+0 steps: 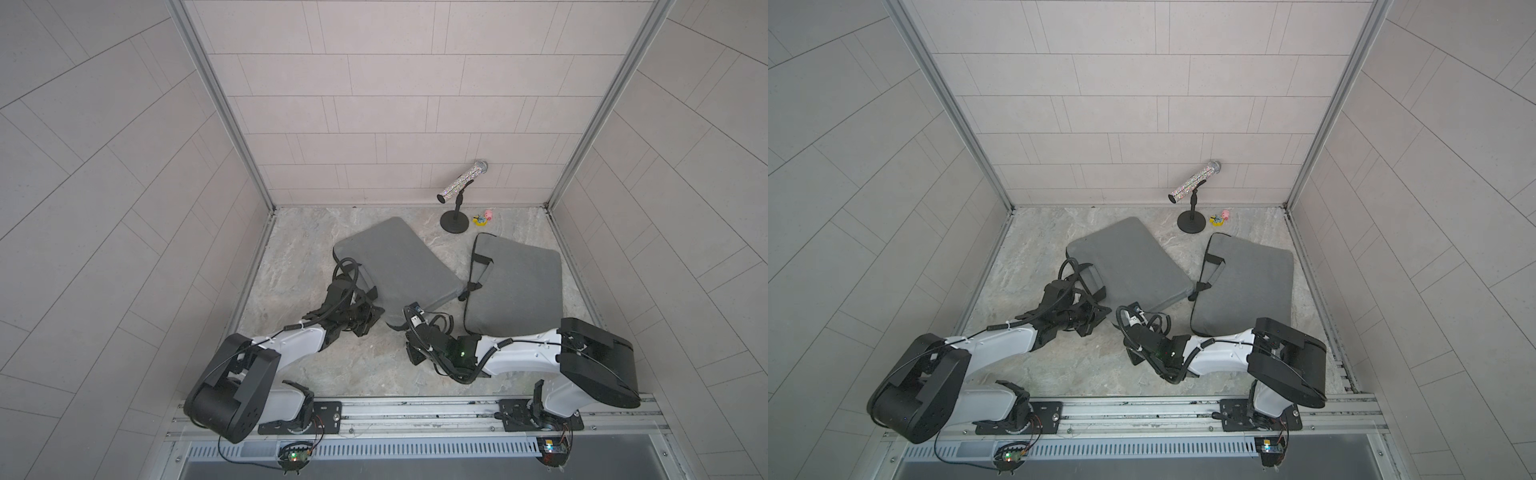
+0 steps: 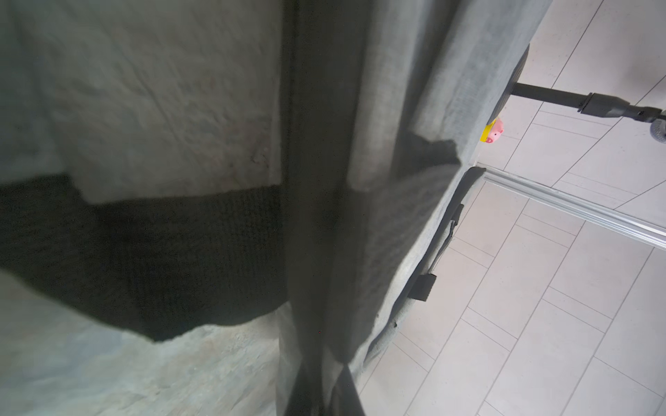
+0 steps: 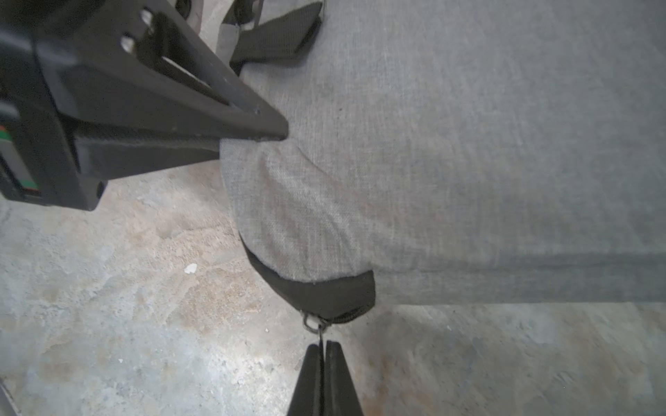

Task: Put the mouse into the laptop bag
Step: Zip the zipper on the zippered laptop bag.

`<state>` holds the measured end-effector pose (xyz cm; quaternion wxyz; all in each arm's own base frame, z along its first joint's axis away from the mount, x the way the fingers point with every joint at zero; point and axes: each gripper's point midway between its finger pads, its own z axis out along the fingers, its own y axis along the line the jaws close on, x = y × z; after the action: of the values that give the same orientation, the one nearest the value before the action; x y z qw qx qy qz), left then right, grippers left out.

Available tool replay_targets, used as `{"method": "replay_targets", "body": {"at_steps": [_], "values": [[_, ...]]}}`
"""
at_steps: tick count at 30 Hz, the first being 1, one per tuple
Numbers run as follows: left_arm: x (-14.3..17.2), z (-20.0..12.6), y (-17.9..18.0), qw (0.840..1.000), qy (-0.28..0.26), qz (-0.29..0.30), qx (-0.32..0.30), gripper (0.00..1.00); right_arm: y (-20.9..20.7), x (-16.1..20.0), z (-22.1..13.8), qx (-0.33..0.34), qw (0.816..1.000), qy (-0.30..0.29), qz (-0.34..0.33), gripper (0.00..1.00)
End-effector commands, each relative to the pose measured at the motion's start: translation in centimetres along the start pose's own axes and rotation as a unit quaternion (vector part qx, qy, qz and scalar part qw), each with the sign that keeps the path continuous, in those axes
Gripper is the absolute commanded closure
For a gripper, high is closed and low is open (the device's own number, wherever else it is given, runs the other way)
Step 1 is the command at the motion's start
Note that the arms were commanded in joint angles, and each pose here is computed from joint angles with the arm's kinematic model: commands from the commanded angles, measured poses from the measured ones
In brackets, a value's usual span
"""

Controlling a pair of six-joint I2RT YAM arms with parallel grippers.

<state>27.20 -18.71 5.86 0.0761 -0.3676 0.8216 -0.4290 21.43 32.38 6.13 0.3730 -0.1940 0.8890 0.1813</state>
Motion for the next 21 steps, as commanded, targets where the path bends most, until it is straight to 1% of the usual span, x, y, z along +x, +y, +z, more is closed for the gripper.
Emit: {"method": "replay_targets", "body": {"at_steps": [1,5,6,7,8,9,10,11,12,13,14,15,16,17,18,19,20,21], "values": [[-3.4,-1.7,-0.1,0.998,-0.055,0.015,-0.018,1.00,-4.6,1.0,-0.4,0.085,0.996,0.016,-0.003,1.00],[-4.0,-2.3,-0.1,0.999,-0.045,0.008,-0.013,1.00,-6.8,-0.5,0.4,0.131,0.991,0.027,0.001,1.00],[-4.7,-2.8,0.3,0.998,-0.052,0.009,-0.023,1.00,-7.7,-0.8,0.2,0.154,0.988,0.034,0.002,0.77],[-5.5,-3.5,0.7,0.997,-0.064,0.014,-0.036,1.00,-8.4,-1.0,0.0,0.172,0.985,0.034,0.003,0.61],[-6.8,-4.7,1.6,0.994,-0.085,0.015,-0.061,0.95,-9.1,-1.0,-0.5,0.187,0.982,0.035,0.006,0.12],[-8.2,-6.3,2.9,0.989,-0.114,0.011,-0.092,0.74,-9.8,-1.1,-1.3,0.201,0.979,0.032,0.015,0.00],[-9.4,-7.7,3.6,0.984,-0.144,0.011,-0.109,0.52,-10.2,-1.1,-2.2,0.209,0.977,0.029,0.023,0.00],[-11.0,-9.5,4.2,0.975,-0.184,0.014,-0.124,0.29,-10.6,-1.3,-3.4,0.211,0.977,0.020,0.037,0.00],[-12.7,-11.5,4.7,0.962,-0.231,0.021,-0.144,0.14,-11.2,-1.4,-4.8,0.217,0.975,0.008,0.056,0.00],[-14.0,-13.3,5.0,0.949,-0.267,0.031,-0.165,0.04,-12.1,-1.7,-6.2,0.229,0.970,-0.007,0.075,0.00],[-15.2,-15.5,5.3,0.930,-0.307,0.038,-0.197,0.00,-13.3,-2.2,-8.0,0.250,0.964,-0.030,0.089,0.00],[-16.2,-17.3,5.6,0.910,-0.340,0.043,-0.232,0.00,-14.5,-2.6,-9.5,0.268,0.956,-0.042,0.109,0.00],[-17.5,-19.4,5.6,0.884,-0.377,0.054,-0.271,0.00,-15.6,-3.3,-11.0,0.275,0.951,-0.057,0.131,0.00],[-18.2,-21.2,5.9,0.865,-0.396,0.052,-0.304,0.08,-16.2,-4.1,-12.0,0.264,0.949,-0.077,0.153,0.00],[-18.4,-22.0,6.4,0.860,-0.395,0.036,-0.321,0.09,-16.4,-5.0,-12.8,0.252,0.949,-0.103,0.160,0.00],[-18.9,-22.1,6.8,0.859,-0.394,0.040,-0.325,0.09,-16.4,-6.2,-13.7,0.239,0.950,-0.140,0.142,0.00],[-19.7,-21.9,7.2,0.851,-0.397,0.073,-0.335,0.09,-16.4,-7.1,-14.5,0.228,0.952,-0.175,0.103,0.00],[-20.3,-22.3,8.1,0.834,-0.411,0.089,-0.357,0.08,-16.5,-7.9,-15.3,0.224,0.949,-0.207,0.073,0.00]]}}
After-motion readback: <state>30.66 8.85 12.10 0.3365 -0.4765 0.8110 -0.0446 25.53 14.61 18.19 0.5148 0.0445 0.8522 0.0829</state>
